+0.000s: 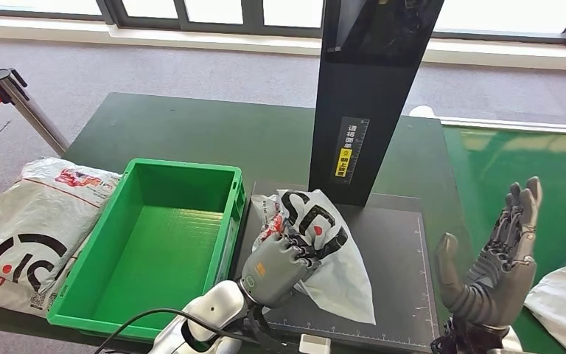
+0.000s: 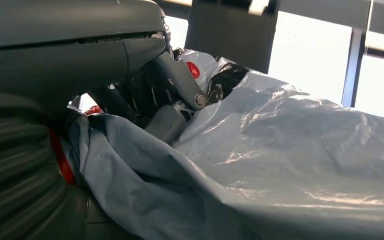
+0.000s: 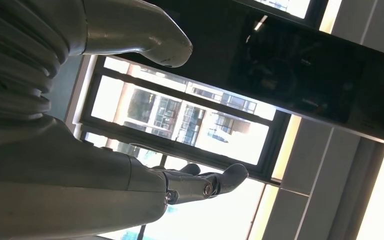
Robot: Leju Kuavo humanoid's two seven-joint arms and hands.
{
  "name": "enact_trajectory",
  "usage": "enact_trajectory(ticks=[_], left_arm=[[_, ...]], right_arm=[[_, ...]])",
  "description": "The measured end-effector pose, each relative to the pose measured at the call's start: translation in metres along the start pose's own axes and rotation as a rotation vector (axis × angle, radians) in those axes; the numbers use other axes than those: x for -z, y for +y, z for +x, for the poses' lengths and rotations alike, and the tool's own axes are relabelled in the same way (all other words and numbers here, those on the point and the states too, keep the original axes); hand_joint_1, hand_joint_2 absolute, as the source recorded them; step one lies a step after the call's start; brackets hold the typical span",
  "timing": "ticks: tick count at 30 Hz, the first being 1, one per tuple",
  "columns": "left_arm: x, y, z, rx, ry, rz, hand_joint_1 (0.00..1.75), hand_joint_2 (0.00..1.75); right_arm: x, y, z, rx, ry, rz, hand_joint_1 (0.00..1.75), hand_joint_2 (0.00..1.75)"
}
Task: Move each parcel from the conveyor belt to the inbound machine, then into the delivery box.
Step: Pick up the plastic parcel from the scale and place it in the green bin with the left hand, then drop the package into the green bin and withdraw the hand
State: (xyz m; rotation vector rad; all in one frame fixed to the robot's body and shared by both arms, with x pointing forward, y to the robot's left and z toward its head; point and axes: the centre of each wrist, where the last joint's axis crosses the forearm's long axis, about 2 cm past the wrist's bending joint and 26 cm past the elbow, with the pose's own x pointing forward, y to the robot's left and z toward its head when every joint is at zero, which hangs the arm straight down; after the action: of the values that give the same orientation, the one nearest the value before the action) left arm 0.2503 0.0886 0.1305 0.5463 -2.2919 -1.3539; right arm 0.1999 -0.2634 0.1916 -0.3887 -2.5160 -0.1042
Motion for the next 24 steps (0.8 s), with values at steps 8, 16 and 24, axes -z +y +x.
enact_trajectory(ticks=[8, 16, 24], left_arm=[[-0.004, 0.056, -0.012, 0.282, 0.077, 0.403, 1.75, 1.75], [-0.027, 0.116, -0.054, 0.450, 0.293, 0.601, 1.75, 1.75], [-0.074, 0.096, -0.104, 0.324, 0.730, 0.605, 1.59, 1.75]], right_arm=[[-0.004, -0.003, 0.002, -0.028, 0.014, -0.043, 0.00, 1.75], [-0.008, -0.005, 0.005, -0.054, 0.021, -0.075, 0.00, 1.75], [-0.009, -0.007, 0.009, -0.054, 0.016, -0.052, 0.00, 1.75]])
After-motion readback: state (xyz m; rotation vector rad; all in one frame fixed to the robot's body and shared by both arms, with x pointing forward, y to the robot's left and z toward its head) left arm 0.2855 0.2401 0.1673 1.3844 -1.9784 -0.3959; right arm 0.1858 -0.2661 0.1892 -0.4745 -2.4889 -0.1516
